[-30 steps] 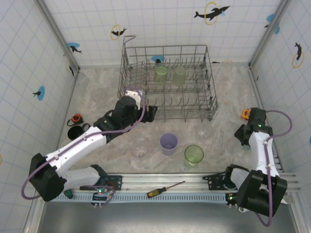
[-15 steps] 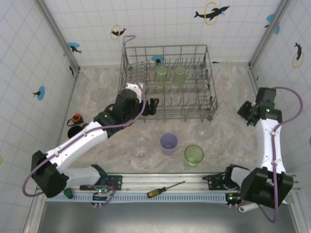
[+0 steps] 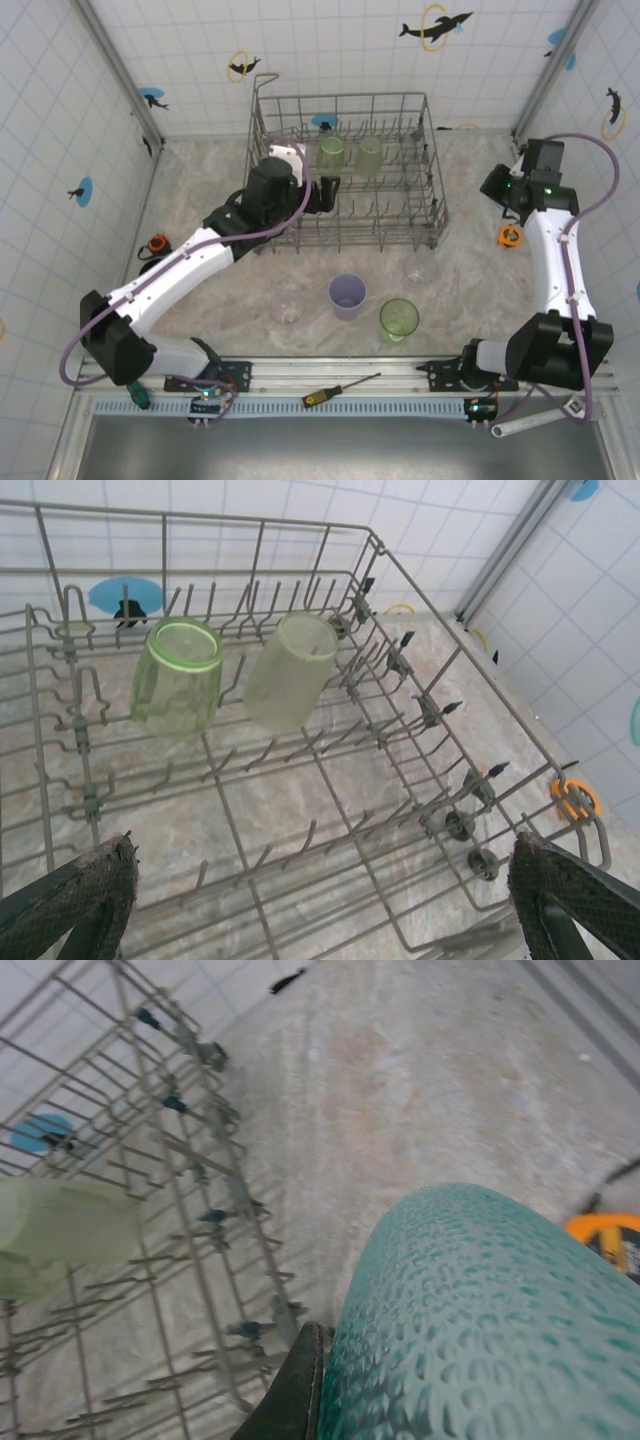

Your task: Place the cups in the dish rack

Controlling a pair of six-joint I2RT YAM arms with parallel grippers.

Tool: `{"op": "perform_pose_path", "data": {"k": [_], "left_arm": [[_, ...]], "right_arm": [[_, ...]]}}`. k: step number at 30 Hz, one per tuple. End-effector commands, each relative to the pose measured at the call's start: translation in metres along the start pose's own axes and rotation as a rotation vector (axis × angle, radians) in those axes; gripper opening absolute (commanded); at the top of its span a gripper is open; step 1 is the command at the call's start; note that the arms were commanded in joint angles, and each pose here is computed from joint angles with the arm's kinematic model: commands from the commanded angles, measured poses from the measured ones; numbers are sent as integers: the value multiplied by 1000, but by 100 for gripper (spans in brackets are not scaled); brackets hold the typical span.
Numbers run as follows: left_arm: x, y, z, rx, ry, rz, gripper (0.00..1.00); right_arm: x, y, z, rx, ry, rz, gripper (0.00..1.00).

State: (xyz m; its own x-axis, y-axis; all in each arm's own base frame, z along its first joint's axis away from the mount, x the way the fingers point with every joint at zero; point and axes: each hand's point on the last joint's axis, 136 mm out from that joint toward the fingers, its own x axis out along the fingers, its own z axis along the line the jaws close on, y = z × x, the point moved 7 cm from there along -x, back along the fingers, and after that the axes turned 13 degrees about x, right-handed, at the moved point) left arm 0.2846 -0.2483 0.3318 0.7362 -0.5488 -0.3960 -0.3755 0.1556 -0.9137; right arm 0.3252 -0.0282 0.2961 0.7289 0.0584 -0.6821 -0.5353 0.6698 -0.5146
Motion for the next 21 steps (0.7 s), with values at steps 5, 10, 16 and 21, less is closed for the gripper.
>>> {"op": "perform_pose_path", "data": {"k": [5,10,16,21], "left_arm": [[20,-35,-3,23,-7,-50,98],[51,-51,-1,-27,18,-44,98],[86,-69,9,-155,121,-43,98],[115,-67,23,-294,215,-35,98]], "right_arm": [[-5,-14,48,-15,-219,-24,0],[-3,-12,61,-22,-325,4,0],[0,-11,78,23,-485,42,0],[6,1,98,93,-741,124,0]]}}
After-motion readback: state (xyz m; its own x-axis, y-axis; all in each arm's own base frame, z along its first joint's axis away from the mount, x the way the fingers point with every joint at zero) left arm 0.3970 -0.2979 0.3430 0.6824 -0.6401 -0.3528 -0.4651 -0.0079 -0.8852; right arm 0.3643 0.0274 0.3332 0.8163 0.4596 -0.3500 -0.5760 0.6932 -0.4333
